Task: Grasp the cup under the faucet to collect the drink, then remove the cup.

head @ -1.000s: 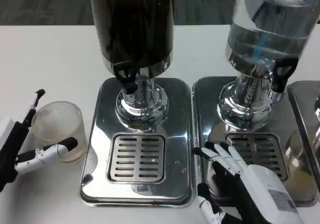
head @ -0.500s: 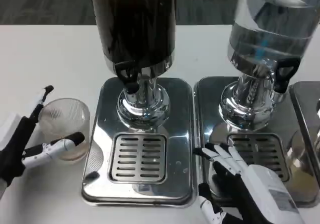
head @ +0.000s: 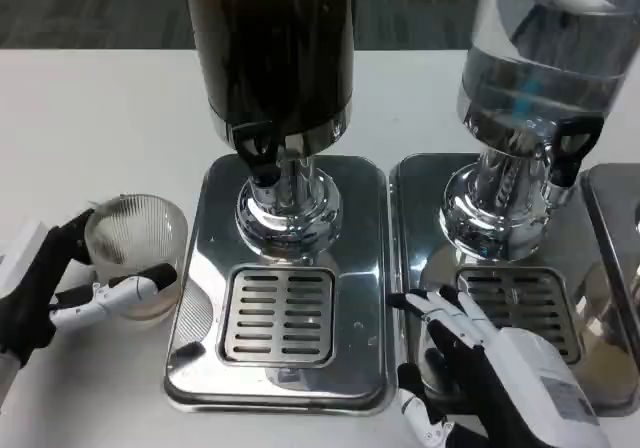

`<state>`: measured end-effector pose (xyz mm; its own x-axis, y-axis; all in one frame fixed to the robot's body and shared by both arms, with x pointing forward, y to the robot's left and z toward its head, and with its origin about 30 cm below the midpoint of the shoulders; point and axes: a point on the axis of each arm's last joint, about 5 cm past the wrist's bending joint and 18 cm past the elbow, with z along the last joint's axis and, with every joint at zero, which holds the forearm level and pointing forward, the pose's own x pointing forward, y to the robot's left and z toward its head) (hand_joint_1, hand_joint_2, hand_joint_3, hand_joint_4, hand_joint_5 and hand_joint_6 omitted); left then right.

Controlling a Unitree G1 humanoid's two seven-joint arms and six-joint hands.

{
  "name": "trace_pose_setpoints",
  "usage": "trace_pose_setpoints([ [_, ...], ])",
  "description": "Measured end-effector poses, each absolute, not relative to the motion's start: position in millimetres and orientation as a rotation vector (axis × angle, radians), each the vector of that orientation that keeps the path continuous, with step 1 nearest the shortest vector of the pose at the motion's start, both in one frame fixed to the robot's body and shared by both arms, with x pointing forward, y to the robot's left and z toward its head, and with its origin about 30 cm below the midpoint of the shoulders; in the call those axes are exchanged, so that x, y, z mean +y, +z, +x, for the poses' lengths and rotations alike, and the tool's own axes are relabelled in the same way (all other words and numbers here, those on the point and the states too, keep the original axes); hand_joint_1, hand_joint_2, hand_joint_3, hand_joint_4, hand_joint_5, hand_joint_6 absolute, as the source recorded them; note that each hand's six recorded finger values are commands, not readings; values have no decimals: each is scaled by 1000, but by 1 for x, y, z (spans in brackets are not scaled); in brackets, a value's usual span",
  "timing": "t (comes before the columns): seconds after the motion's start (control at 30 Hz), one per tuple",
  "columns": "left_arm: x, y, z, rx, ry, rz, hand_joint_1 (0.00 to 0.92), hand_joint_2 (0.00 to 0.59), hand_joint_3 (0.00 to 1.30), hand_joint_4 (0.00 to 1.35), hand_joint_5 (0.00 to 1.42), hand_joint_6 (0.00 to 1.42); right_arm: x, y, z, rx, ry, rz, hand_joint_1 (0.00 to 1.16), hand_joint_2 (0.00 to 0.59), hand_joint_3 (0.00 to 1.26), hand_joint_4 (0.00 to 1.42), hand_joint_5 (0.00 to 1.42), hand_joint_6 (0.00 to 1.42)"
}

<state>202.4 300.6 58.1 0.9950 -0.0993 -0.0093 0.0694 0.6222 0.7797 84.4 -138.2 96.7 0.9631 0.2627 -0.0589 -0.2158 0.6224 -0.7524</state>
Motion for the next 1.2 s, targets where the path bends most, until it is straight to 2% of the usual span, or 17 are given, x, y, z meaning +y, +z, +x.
trace_pose_setpoints([
  [0.17, 299, 58, 203, -43, -92, 886, 328, 163, 461, 451, 733, 766, -138, 97, 85, -59, 277, -844, 529, 558, 178, 130, 28, 114],
  [0.3, 298, 57, 203, -49, -85, 884, 328, 173, 527, 528, 793, 836, -138, 97, 86, -61, 277, -840, 534, 553, 178, 131, 28, 113],
  [1.0, 298, 49, 188, -90, -46, 863, 341, 167, 540, 548, 823, 867, -138, 97, 86, -59, 279, -834, 551, 548, 178, 141, 28, 103],
  [1.2, 298, 53, 186, -157, -45, 847, 339, 168, 540, 548, 825, 870, -138, 97, 86, -59, 278, -830, 554, 548, 178, 141, 31, 98],
])
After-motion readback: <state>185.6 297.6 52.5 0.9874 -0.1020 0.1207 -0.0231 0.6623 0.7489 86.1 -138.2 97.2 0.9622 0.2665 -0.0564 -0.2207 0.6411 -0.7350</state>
